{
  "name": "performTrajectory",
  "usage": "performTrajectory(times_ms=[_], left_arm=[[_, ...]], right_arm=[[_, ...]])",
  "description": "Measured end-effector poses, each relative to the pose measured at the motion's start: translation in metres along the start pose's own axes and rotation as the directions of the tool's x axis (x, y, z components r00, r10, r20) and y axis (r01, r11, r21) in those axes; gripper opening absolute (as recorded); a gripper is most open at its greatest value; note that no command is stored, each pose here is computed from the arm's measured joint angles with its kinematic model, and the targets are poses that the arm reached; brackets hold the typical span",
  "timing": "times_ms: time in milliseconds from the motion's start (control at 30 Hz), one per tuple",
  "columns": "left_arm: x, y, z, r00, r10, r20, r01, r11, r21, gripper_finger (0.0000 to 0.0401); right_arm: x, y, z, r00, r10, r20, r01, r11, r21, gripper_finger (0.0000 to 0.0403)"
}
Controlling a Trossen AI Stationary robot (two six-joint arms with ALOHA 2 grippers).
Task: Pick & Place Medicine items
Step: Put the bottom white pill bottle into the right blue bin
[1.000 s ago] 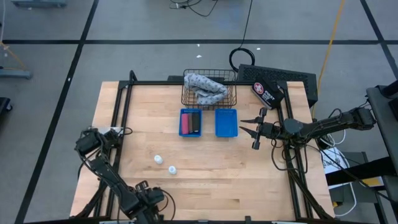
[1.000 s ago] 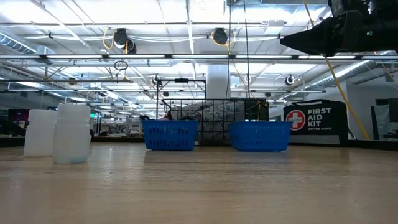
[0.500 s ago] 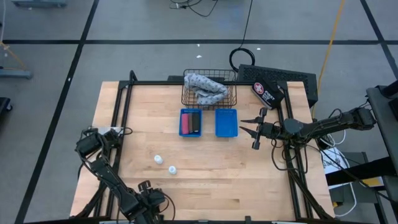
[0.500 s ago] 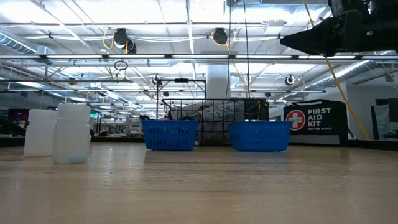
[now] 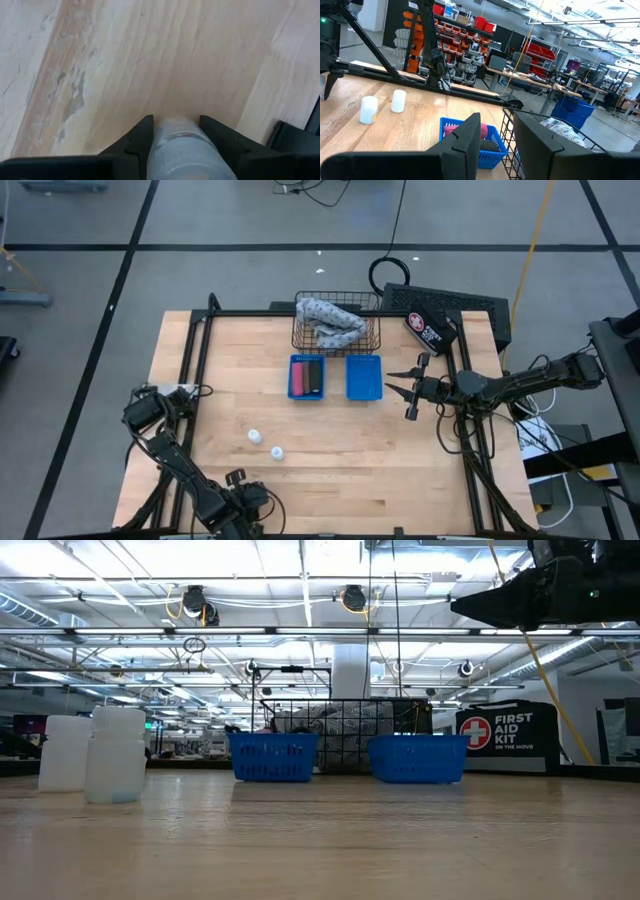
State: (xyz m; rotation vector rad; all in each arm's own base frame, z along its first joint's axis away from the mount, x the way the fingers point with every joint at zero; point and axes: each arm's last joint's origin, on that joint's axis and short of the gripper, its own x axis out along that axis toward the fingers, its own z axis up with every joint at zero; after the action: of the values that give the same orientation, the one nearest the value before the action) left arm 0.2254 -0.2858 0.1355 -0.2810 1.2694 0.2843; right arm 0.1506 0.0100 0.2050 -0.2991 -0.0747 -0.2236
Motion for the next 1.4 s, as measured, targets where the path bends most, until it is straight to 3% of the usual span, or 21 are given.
performTrajectory(times_ms=[133,233,433,600,833,1067,1233,1400], left_arm=[[0.002,0.002,0.006,1.0,-0.001,-0.012,0.001,1.0,-0.001,0.0145],[0.006,0.007,0.021,0.999,-0.002,-0.047,0.005,0.998,0.07,0.0153],[0.018,0.031,0.07,0.996,0.014,-0.082,0.006,0.971,0.241,0.0139],[0.027,0.049,0.107,0.999,-0.008,-0.052,0.028,0.916,0.401,0.014],[0.039,0.078,0.161,0.995,-0.077,0.061,0.038,0.873,0.486,0.014],[0.045,0.104,0.207,0.965,-0.173,0.195,0.074,0.901,0.428,0.014],[0.048,0.128,0.224,0.964,-0.175,0.201,0.114,0.953,0.281,0.0143],[0.049,0.141,0.233,0.955,-0.254,0.156,0.218,0.952,0.213,0.0145]], right_arm=[[0.0,0.0,0.0,1.0,0.0,0.0,0.0,1.0,0.0,0.0105],[0.0,0.0,0.0,1.0,0.0,0.0,0.0,1.0,0.0,0.0105],[0.0,0.0,0.0,1.0,0.0,0.0,0.0,1.0,0.004,0.0105],[0.0,0.0,0.0,1.0,0.0,0.004,0.0,1.0,0.007,0.0105],[0.0,-0.001,0.002,1.0,-0.003,0.017,0.003,1.0,0.014,0.0105],[0.0,-0.001,0.002,1.0,-0.003,0.018,0.003,1.0,0.031,0.0105],[0.0,0.0,0.002,1.0,-0.003,0.017,0.002,0.999,0.032,0.0105],[0.0,0.0,0.002,1.0,-0.003,0.017,0.002,0.999,0.036,0.0105]])
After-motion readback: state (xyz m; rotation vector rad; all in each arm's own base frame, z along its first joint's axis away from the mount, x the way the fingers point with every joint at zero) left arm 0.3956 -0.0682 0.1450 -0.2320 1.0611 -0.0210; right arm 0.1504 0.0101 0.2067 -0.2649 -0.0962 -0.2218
